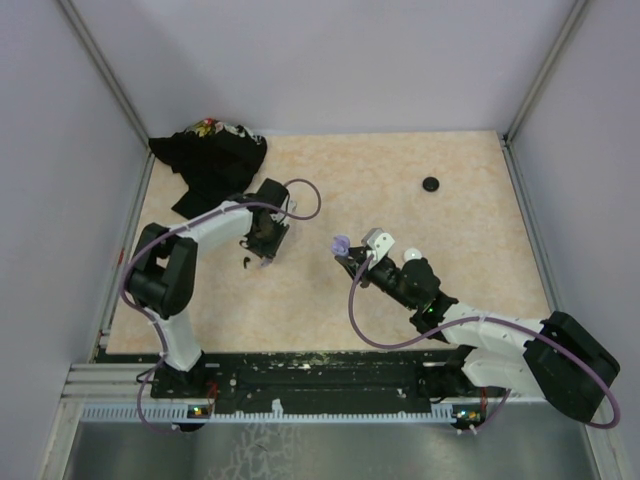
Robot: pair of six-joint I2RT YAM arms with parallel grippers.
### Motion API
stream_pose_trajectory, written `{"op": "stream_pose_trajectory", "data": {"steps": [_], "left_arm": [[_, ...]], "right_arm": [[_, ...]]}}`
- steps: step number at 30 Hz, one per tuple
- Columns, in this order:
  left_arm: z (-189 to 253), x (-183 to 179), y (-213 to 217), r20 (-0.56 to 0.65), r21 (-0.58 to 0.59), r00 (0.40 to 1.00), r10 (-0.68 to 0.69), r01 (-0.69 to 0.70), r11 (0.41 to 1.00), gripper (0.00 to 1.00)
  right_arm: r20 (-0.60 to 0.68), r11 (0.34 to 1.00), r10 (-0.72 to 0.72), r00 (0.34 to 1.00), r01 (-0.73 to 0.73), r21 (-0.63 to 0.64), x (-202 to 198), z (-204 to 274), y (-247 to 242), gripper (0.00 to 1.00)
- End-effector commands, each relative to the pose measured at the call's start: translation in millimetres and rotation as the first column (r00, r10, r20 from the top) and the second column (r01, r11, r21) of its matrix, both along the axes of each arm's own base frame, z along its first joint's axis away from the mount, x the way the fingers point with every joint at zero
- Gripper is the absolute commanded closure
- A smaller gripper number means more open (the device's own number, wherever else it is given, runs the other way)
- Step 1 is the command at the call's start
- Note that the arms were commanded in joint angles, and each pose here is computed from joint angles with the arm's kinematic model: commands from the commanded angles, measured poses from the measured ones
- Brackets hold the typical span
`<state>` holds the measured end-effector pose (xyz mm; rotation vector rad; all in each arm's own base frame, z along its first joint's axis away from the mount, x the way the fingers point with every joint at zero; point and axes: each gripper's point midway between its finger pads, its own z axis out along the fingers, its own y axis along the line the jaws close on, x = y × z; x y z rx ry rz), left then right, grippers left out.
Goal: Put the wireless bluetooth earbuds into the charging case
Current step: Adjust the earbud at the center of the board.
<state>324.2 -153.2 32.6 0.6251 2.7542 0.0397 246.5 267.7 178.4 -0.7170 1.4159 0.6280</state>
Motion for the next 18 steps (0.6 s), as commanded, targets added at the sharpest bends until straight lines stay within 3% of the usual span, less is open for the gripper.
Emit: {"op": "stream_pose_trajectory", "data": {"steps": [1, 18], "left_arm": [[-4, -3, -4, -0.054, -0.013, 0.995, -0.082, 0.082, 0.997, 0.63], [-16, -19, 7, -0.133, 0.023, 0.990, -0.055, 0.059, 0.998, 0.63]], "right_arm": [[0.051, 0.999, 0.003, 0.999, -0.005, 0.052, 1, 24, 3, 1.00], [0.053, 0.999, 0.006, 0.999, -0.009, 0.050, 0, 25, 3, 1.00]]}}
